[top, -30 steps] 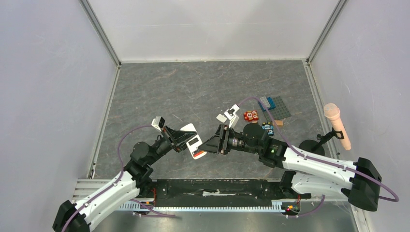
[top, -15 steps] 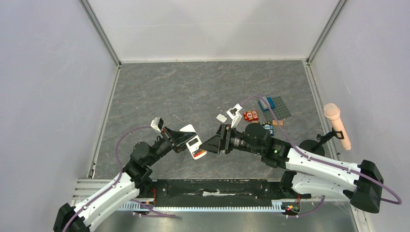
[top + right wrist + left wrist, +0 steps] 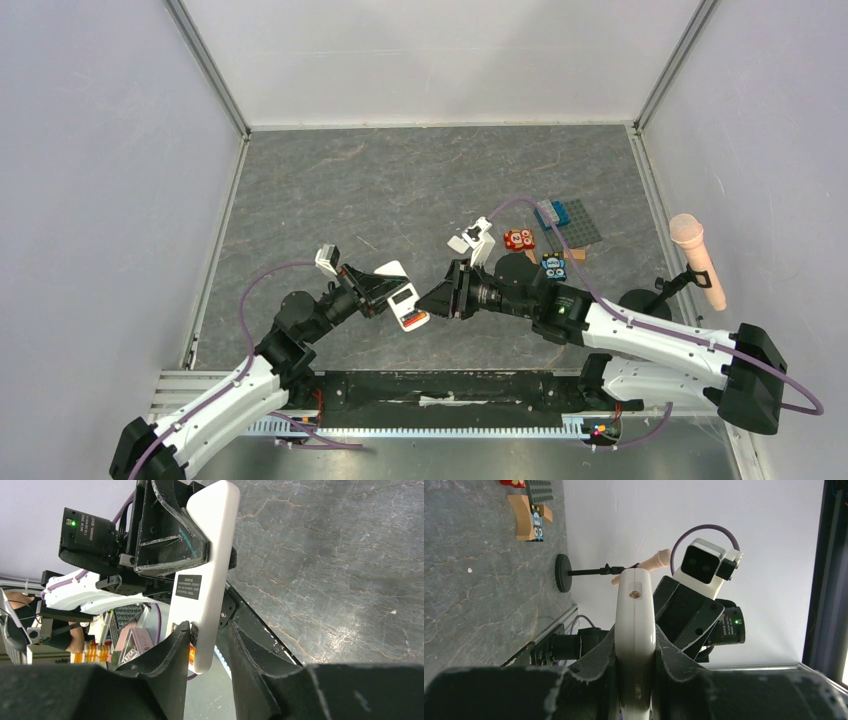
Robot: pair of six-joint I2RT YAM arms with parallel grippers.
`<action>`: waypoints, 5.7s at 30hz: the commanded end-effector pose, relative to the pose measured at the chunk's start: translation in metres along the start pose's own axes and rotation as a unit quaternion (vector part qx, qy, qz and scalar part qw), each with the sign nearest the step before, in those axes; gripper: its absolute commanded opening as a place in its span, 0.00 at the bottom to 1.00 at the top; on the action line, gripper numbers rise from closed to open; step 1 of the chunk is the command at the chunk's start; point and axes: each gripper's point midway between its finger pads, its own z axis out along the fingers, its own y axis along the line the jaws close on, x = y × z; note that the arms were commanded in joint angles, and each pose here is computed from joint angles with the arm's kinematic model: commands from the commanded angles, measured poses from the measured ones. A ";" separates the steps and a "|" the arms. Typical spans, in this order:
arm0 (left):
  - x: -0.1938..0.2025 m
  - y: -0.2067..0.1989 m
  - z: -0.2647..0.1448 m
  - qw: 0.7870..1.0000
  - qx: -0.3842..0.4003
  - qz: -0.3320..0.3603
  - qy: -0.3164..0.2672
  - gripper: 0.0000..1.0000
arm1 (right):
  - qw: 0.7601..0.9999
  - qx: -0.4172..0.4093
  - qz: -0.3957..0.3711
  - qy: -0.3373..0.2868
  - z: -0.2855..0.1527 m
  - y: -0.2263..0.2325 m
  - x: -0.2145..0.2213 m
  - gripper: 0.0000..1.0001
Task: Load the batteries into the remote control
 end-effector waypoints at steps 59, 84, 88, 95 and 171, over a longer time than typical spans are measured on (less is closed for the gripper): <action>-0.004 -0.021 0.000 0.999 0.037 0.017 -0.012 0.02 | 0.999 -0.044 0.023 -0.005 -0.003 0.016 0.001 0.63; -0.001 -0.044 0.003 0.998 0.065 0.026 -0.005 0.08 | 0.981 -0.144 0.131 0.007 0.007 0.051 0.007 0.18; 0.003 -0.046 -0.002 0.997 0.067 0.049 0.006 0.46 | 0.982 -0.146 0.122 0.008 0.004 0.049 0.009 0.04; 0.011 -0.045 -0.013 0.984 0.007 0.174 0.031 0.65 | 0.984 -0.161 0.068 0.026 -0.006 0.054 0.009 0.00; -0.084 0.047 -0.001 0.986 -0.140 0.088 -0.027 0.02 | 0.849 0.409 -0.315 0.115 0.067 -0.255 -0.117 0.52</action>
